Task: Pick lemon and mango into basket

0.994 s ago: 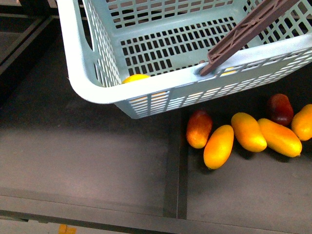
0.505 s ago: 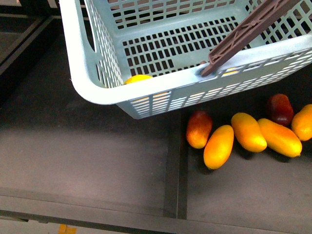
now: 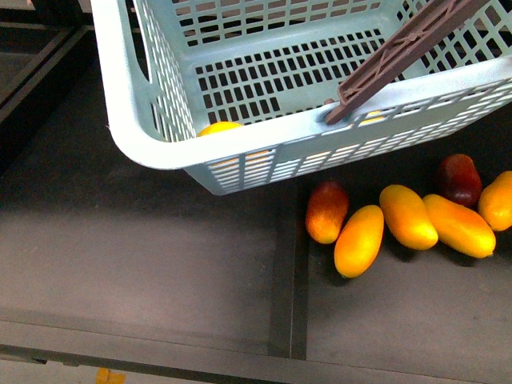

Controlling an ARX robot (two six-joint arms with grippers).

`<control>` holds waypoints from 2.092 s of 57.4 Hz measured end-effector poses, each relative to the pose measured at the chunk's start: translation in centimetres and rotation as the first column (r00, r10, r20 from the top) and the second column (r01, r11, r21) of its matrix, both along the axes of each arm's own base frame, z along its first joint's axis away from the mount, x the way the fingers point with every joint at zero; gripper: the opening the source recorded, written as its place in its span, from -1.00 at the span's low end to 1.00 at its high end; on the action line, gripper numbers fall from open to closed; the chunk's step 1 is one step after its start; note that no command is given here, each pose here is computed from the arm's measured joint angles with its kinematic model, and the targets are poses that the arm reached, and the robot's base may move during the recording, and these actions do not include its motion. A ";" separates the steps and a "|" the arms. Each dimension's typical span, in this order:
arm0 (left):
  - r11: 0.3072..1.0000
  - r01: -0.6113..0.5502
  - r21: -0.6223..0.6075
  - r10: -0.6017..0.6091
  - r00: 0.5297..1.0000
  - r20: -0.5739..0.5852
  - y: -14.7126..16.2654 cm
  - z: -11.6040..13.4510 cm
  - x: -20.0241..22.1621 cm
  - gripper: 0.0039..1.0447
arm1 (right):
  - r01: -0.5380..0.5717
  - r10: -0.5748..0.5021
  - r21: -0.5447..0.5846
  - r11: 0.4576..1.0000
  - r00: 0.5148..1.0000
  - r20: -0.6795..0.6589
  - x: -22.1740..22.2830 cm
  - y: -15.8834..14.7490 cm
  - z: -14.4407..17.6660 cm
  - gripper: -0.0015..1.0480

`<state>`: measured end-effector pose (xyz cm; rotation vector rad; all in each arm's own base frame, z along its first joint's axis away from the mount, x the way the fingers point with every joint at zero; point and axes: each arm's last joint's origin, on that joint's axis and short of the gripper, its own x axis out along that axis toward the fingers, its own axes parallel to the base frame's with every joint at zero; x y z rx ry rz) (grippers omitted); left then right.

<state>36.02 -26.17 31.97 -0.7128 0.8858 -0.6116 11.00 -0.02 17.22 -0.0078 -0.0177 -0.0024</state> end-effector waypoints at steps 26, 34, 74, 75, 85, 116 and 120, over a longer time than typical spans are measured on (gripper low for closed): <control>1.000 0.000 0.000 0.000 1.000 0.000 0.0 0.0 0.0 -0.46 | 0.000 0.000 0.000 1.000 1.000 -0.005 -1.3 0.0 -0.3 -0.91; 1.000 -0.002 0.001 0.002 1.000 0.001 0.0 0.0 0.0 -0.46 | 0.000 0.000 0.000 1.000 1.000 -0.004 -1.3 0.0 -0.3 -0.47; 0.695 -0.719 -0.002 0.719 0.694 -0.033 8.4 -5.5 6.7 -0.48 | 0.000 0.000 0.001 1.000 1.000 -0.004 -1.3 0.0 -0.3 0.83; 0.684 -0.729 0.001 0.729 0.684 -0.038 8.7 -5.7 7.0 -0.48 | 0.000 0.000 0.001 1.000 1.000 -0.004 -1.3 0.0 -0.3 0.83; 0.569 -0.813 0.122 0.821 0.553 -0.145 11.6 -9.4 10.6 -0.48 | 0.000 0.000 0.001 1.000 1.000 -0.004 -1.3 0.0 -0.3 0.83; 0.507 -0.854 0.116 0.820 0.436 -0.371 13.2 -15.7 11.7 -0.49 | 0.000 0.000 0.001 1.000 1.000 -0.004 -1.3 0.0 -0.3 0.83; 0.505 -0.855 0.118 0.819 0.432 -0.377 13.8 -15.7 11.1 -0.49 | 0.000 0.000 0.001 1.000 1.000 -0.004 -1.3 0.0 -0.3 0.83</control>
